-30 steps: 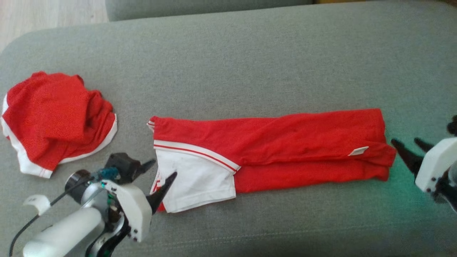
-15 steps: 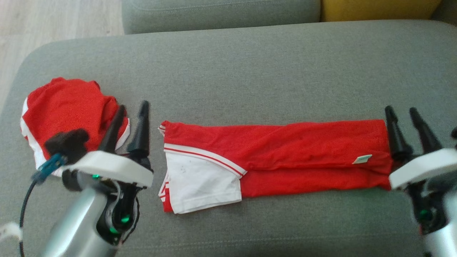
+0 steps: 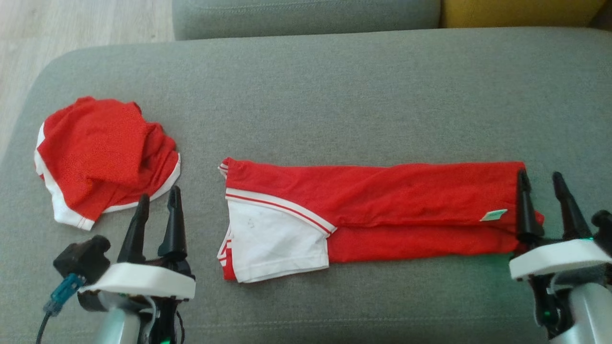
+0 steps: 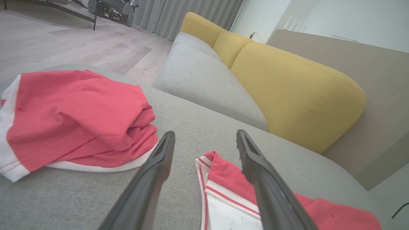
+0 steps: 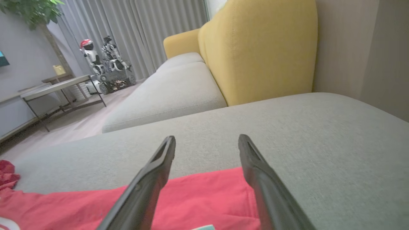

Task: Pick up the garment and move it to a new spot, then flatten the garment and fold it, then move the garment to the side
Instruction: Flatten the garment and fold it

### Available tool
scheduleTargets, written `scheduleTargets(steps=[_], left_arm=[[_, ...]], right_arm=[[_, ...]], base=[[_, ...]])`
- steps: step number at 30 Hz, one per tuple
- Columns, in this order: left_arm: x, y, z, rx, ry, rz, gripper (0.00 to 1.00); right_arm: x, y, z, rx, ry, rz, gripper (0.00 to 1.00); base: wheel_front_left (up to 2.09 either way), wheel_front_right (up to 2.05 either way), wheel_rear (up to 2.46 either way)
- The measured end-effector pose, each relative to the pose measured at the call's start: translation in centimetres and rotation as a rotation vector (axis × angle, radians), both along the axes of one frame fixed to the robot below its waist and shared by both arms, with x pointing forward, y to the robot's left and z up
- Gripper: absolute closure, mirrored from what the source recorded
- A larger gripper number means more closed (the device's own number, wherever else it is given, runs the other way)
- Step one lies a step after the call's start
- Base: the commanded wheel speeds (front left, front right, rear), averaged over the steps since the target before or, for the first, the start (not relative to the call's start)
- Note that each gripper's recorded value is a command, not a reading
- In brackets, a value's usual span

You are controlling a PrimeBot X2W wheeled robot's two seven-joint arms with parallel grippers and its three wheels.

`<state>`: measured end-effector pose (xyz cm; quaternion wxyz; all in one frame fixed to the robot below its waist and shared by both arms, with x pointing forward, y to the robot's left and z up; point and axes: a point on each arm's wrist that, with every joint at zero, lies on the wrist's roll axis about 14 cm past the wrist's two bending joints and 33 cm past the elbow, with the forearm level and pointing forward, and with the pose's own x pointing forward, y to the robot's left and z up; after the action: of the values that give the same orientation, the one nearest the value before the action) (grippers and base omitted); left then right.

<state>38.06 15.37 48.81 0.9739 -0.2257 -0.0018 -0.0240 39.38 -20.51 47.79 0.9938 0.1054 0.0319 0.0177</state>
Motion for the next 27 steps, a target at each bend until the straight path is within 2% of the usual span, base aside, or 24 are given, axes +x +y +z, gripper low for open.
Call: scheduleTargets(steps=[6, 10, 19, 27], left_arm=[[0.3, 0.3, -1.0, 0.021, 0.019, -0.005, 0.00], [0.9, 0.1, -1.2, 0.026, 0.020, -0.014, 0.00], [1.5, 0.3, -2.2, 0.009, 0.047, -0.008, 0.00], [2.1, 0.4, -2.0, 0.008, 0.039, -0.006, 0.00]], right_arm=[[0.1, -3.1, -3.9, 0.027, 0.137, -0.135, 0.00], [0.7, -3.6, -6.3, 0.069, 0.238, -0.181, 0.00], [1.5, -4.3, -9.9, 0.062, 0.396, -0.220, 0.00], [1.2, -2.9, -12.2, 0.078, 0.495, -0.189, 0.00]], base=[[0.00, 0.00, 0.00], [0.00, 0.00, 0.00], [0.00, 0.00, 0.00], [0.00, 0.00, 0.00]])
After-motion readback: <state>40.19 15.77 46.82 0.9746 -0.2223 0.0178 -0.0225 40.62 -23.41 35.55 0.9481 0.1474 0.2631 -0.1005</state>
